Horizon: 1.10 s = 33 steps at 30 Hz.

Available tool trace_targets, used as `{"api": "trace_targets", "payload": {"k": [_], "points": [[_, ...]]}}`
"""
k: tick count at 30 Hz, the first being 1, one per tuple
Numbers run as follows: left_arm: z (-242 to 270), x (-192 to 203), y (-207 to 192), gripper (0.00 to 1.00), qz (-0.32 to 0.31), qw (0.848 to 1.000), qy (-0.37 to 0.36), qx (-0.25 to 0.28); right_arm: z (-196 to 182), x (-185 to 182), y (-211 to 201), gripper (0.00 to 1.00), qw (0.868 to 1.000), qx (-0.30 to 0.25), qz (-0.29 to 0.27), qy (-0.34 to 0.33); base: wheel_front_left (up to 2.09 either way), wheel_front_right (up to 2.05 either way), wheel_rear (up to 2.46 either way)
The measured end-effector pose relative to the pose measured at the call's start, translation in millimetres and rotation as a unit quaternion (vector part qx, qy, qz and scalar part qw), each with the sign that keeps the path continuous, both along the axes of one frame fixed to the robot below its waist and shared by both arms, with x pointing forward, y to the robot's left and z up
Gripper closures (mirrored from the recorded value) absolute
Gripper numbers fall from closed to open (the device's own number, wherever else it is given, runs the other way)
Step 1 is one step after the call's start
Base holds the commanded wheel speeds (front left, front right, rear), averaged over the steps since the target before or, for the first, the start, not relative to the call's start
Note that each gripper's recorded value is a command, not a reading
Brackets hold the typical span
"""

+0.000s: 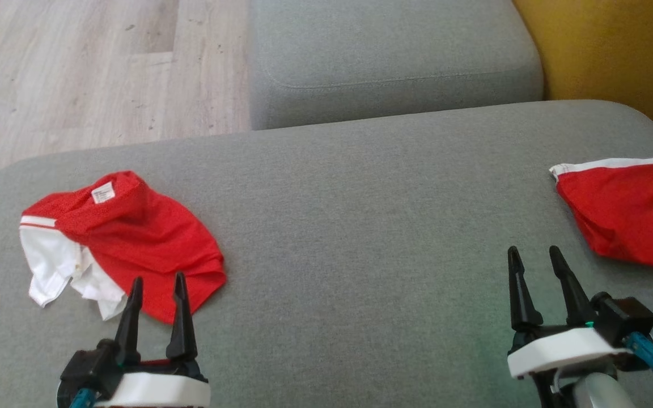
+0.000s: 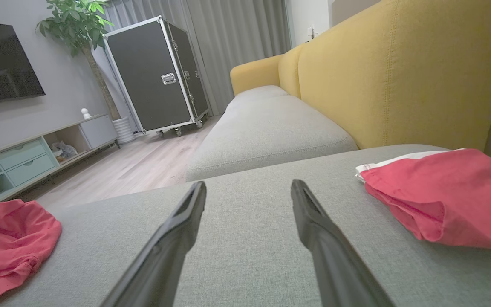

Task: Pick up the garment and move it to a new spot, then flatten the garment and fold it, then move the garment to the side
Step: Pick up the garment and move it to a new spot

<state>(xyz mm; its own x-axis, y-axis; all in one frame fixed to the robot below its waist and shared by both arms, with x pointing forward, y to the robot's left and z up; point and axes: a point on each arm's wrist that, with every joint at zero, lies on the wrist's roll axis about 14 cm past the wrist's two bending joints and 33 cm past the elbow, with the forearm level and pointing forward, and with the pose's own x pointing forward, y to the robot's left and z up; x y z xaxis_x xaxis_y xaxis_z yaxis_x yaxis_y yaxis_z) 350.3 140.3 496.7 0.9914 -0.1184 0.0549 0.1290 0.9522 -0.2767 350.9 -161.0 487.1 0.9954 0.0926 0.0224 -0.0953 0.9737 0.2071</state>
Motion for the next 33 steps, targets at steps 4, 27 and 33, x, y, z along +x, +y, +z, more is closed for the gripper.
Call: {"api": "trace_targets", "payload": {"k": [4, 27, 33], "points": [[-5, -5, 8, 0.0, 0.013, 1.0, 0.007, 0.0, 4, 4, 12, 0.0, 1.0, 0.005, 0.018, -0.005, 0.0, 0.0, 0.0], [1, -78, 115, 0.0, 0.187, 0.982, -0.012, 0.018, 5, -2, 157, 0.0, 0.971, 0.03, 0.235, 0.009, 0.0, 0.0, 0.0], [-2, -79, 123, 0.0, 0.194, 0.98, -0.006, 0.037, -2, -4, 164, 0.0, 0.969, 0.042, 0.244, 0.024, 0.0, 0.0, 0.0]]}}
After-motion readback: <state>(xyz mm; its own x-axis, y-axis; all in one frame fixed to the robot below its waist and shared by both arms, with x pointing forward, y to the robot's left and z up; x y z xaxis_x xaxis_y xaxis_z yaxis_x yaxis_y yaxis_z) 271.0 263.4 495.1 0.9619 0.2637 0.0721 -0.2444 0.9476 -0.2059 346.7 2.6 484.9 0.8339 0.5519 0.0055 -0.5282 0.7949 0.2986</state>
